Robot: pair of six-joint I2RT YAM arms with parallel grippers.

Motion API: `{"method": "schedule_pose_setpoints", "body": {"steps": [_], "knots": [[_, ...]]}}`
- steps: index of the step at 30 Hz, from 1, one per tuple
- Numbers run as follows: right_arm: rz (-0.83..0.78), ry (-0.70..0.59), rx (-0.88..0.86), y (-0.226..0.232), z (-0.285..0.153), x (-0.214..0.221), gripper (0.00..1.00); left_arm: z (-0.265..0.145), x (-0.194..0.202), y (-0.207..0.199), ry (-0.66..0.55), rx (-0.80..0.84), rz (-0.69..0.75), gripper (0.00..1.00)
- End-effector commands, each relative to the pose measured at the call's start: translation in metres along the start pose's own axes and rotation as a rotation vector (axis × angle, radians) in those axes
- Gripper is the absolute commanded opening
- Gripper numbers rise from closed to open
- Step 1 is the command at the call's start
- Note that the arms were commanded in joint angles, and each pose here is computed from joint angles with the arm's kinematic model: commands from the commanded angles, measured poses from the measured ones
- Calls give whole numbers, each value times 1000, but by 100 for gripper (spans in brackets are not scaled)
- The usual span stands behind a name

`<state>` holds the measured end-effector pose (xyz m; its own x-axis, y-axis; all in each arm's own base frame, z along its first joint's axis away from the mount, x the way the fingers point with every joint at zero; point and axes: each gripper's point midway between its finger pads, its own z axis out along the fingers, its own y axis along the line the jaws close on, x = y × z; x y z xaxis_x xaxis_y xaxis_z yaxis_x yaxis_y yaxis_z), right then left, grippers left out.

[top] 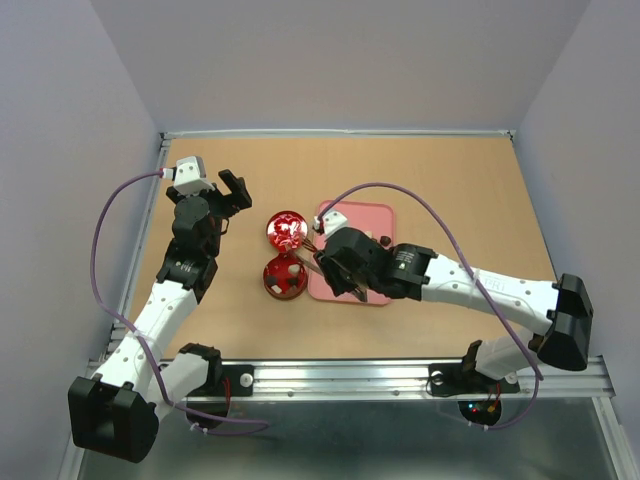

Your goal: Pack the chocolate

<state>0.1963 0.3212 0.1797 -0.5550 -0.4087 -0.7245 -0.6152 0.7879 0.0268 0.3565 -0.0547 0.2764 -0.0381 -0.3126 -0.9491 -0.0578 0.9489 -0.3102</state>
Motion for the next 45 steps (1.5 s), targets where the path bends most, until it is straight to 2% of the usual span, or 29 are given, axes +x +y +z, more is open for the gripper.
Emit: {"method": "schedule_pose_setpoints", "body": {"steps": [1, 9, 23, 38, 45], "knots": [[101, -116, 71, -26, -13, -31, 47, -2, -38, -16, -90, 40, -30, 99], [196, -20, 136, -60, -5, 4, 47, -3, -38, -17, -90, 45, -30, 99], [271, 99, 216, -77, -12, 48, 47, -1, -36, -18, -84, 51, -30, 99], [308, 171, 246, -85, -2, 70, 47, 0, -33, -18, -76, 50, -28, 99], [277, 182, 259, -92, 7, 69, 47, -1, -34, -17, -80, 48, -29, 99]]}}
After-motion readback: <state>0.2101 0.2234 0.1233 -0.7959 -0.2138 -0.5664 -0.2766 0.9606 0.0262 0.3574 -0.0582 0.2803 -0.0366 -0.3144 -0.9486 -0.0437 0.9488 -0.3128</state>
